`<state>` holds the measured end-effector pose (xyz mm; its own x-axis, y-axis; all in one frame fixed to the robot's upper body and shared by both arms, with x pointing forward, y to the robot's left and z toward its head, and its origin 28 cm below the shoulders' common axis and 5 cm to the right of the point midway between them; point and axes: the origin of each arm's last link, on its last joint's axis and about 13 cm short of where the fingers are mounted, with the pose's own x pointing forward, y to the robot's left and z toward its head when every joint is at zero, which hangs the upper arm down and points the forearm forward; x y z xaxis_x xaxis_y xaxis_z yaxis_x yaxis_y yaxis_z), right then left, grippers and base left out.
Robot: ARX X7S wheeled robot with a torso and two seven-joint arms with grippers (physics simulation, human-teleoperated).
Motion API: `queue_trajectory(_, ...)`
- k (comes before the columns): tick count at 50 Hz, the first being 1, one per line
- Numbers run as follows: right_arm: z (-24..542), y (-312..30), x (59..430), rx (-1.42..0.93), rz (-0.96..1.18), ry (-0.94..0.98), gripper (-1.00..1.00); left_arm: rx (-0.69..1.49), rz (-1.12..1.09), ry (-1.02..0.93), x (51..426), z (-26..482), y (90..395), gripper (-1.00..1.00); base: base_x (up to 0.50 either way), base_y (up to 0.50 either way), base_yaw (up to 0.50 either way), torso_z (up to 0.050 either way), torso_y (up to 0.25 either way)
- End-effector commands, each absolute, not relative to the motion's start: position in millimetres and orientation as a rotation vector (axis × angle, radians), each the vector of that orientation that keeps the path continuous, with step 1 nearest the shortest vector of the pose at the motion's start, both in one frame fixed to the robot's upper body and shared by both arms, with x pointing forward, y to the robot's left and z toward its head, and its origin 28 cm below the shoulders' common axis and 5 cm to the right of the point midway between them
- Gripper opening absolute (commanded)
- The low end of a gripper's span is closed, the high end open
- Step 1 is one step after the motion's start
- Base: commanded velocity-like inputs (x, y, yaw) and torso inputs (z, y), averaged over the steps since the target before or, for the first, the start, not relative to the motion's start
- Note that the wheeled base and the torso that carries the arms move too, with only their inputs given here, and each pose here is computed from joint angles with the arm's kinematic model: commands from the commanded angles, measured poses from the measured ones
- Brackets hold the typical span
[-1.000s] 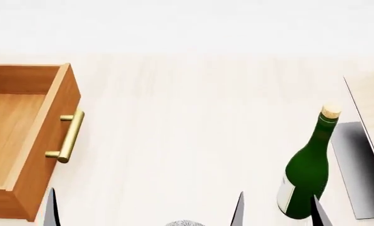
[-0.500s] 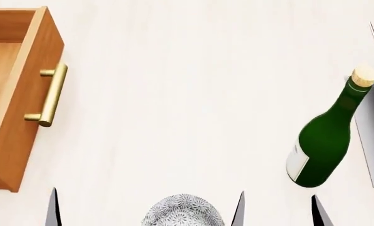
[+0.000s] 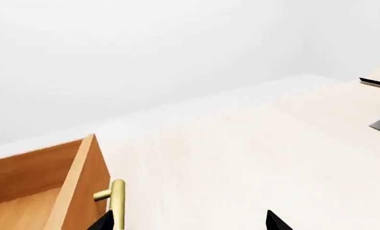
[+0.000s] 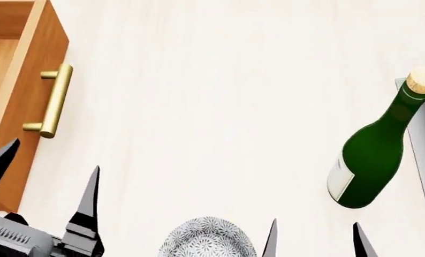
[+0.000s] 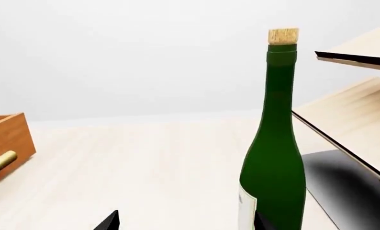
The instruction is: Put the bowl on top of the cabinet.
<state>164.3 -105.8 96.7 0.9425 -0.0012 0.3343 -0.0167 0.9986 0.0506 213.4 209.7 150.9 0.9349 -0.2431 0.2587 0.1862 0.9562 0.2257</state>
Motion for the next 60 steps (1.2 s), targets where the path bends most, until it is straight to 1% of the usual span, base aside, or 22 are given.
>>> queue_trajectory(1,98,-108,164,0.036,-0.001,-0.354,1.00,0.341,-0.390,-0.318,230,205,205,1.00,0.00,0.00,0.00,0.000,0.000)
queue_trajectory(2,98,-108,164,0.035,0.000,-0.354,1.00,0.412,-0.435,-0.332,231,207,202,1.00,0.00,0.00,0.00,0.000,0.000)
queue_trajectory(5,98,-108,164,0.034,0.002,-0.353,1.00,0.493,-0.454,-0.323,234,208,197,1.00,0.00,0.00,0.00,0.000,0.000)
queue_trajectory(6,98,-107,164,0.032,0.005,-0.354,1.00,0.565,-0.494,-0.323,237,206,193,1.00,0.00,0.00,0.00,0.000,0.000)
queue_trajectory(9,98,-107,164,0.031,0.007,-0.356,1.00,0.633,-0.550,-0.310,238,203,189,1.00,0.00,0.00,0.00,0.000,0.000)
queue_trajectory(12,98,-108,164,0.032,0.008,-0.357,1.00,0.681,-0.652,-0.266,238,201,184,1.00,0.00,0.00,0.00,0.000,0.000)
queue_trajectory(17,98,-107,163,0.031,0.012,-0.357,1.00,0.711,-0.752,-0.178,249,197,179,1.00,0.00,0.00,0.00,0.000,0.000)
queue_trajectory(19,98,-107,163,0.029,0.014,-0.356,1.00,0.696,-0.841,-0.082,255,191,176,1.00,0.00,0.00,0.00,0.000,0.000)
queue_trajectory(20,98,-107,163,0.029,0.013,-0.358,1.00,0.729,-0.869,-0.034,259,187,174,1.00,0.00,0.00,0.00,0.000,0.000)
queue_trajectory(24,98,-107,164,0.028,0.015,-0.356,1.00,0.783,-0.929,0.009,261,187,171,1.00,0.00,0.00,0.00,0.000,0.000)
queue_trajectory(30,98,-107,163,0.026,0.019,-0.359,1.00,0.872,-0.944,0.091,267,181,168,1.00,0.00,0.00,0.00,0.000,0.000)
queue_trajectory(35,98,-108,163,0.029,0.021,-0.358,1.00,0.925,-0.954,0.101,270,171,166,1.00,0.00,0.00,0.00,0.000,0.000)
queue_trajectory(49,99,-108,163,0.033,0.022,-0.359,1.00,0.955,-0.928,0.100,284,177,165,1.00,0.00,0.00,0.00,0.000,-0.001)
queue_trajectory(54,99,-108,163,0.033,0.023,-0.358,1.00,0.939,-0.896,0.106,297,182,168,1.00,0.00,0.00,0.00,0.000,-0.005)
queue_trajectory(60,98,-108,163,0.032,0.025,-0.356,1.00,0.934,-0.892,0.120,300,180,169,1.00,0.00,0.00,0.00,0.000,-0.005)
